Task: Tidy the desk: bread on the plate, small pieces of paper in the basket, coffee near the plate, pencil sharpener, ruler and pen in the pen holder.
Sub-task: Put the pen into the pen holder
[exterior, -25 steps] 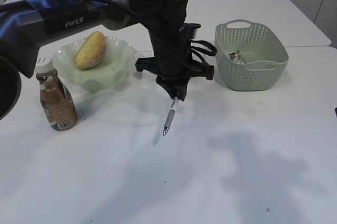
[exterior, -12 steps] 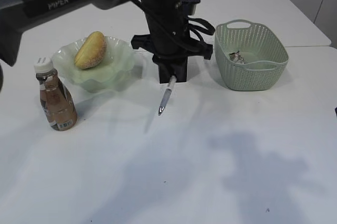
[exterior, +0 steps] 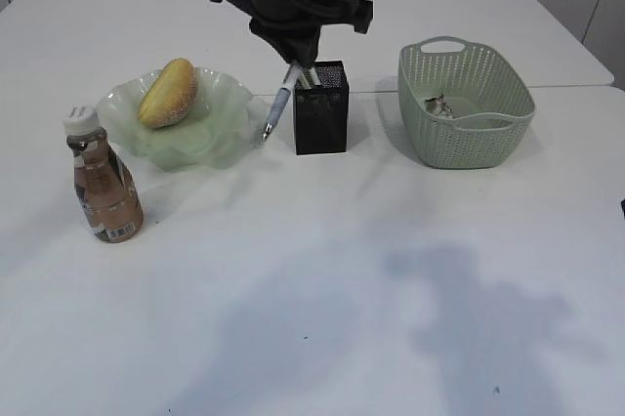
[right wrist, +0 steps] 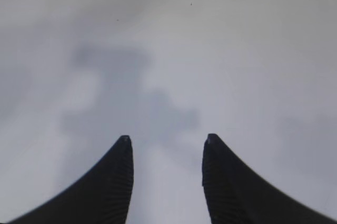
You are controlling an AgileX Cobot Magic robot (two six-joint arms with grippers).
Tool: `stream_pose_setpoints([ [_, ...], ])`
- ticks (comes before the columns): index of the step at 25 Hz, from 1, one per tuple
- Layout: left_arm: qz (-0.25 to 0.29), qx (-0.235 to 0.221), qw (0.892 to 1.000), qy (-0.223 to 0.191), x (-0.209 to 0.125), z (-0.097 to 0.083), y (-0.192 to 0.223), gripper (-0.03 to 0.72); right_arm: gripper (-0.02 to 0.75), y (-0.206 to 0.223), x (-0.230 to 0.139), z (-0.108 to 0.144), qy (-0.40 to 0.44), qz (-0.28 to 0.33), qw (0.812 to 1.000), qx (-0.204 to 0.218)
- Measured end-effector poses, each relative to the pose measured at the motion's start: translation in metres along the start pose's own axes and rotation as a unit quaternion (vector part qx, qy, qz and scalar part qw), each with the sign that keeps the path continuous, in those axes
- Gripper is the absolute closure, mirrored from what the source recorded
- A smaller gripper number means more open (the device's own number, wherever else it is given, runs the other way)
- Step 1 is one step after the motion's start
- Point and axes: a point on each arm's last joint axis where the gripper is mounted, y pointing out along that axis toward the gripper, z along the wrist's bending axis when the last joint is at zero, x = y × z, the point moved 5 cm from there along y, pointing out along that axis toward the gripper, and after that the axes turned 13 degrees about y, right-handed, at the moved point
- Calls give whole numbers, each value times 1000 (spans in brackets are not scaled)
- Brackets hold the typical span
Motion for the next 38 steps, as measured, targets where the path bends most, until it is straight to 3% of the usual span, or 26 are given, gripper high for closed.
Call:
stream_pose_setpoints([
  [8, -85, 3, 996, 28, 23, 3, -16, 609, 384, 0, 0, 0, 0, 0, 1000, 0],
  [17, -137, 24, 989, 42, 38, 10, -29, 609, 384, 0, 0, 0, 0, 0, 1000, 0],
  [22, -147, 29, 987, 64, 41, 10, -30, 609, 384, 0, 0, 0, 0, 0, 1000, 0],
  [29, -108, 36, 990, 85, 30, 13, -31, 609, 384, 0, 0, 0, 0, -1, 1000, 1],
  [38, -139, 40, 987, 74, 32, 24, -85, 609, 384, 0, 1, 0, 0, -2, 1000, 1],
])
